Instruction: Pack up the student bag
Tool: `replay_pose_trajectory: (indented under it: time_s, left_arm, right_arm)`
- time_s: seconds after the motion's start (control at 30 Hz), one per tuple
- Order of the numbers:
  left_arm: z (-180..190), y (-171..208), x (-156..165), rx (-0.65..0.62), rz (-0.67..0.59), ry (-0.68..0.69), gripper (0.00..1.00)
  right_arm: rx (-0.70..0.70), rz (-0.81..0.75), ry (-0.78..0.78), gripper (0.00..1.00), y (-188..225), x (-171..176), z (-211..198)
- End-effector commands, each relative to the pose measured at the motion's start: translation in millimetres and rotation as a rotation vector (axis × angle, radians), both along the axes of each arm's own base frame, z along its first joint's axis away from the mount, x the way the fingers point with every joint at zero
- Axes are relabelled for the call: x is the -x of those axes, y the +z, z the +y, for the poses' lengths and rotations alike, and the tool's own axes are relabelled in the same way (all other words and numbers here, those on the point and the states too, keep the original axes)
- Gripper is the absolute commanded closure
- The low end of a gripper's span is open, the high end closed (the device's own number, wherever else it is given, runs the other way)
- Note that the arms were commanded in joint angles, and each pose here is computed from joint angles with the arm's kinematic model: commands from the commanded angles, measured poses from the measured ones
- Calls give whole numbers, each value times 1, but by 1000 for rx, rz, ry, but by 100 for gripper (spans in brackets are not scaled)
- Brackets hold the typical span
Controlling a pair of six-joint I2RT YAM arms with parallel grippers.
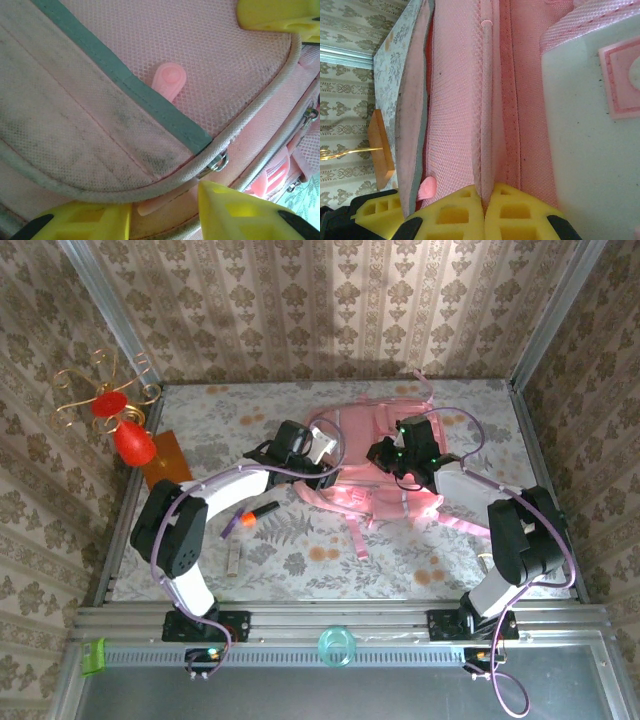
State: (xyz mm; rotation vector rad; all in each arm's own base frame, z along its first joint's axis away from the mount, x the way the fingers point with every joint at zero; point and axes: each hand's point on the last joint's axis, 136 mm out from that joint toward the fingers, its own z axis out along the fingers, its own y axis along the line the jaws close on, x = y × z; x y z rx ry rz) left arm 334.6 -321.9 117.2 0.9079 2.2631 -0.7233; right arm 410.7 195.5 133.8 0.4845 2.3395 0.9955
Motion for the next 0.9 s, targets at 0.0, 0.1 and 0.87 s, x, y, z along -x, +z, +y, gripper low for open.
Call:
replay_pose_trajectory:
  time_s: [0.0,0.1,0.87]
  left_arm:
    - [-24,18,-5,99,-38,-51,66]
    - [-29,22,-4,125,-40,-69,71]
    - [-46,19,6,206,-13,-138,71]
  right_arm:
    - [-103,-114,105,100,41,2,25]
    - [-95,-107,104,100,37,2,24]
    - [-71,-85,109,100,25,-1,22]
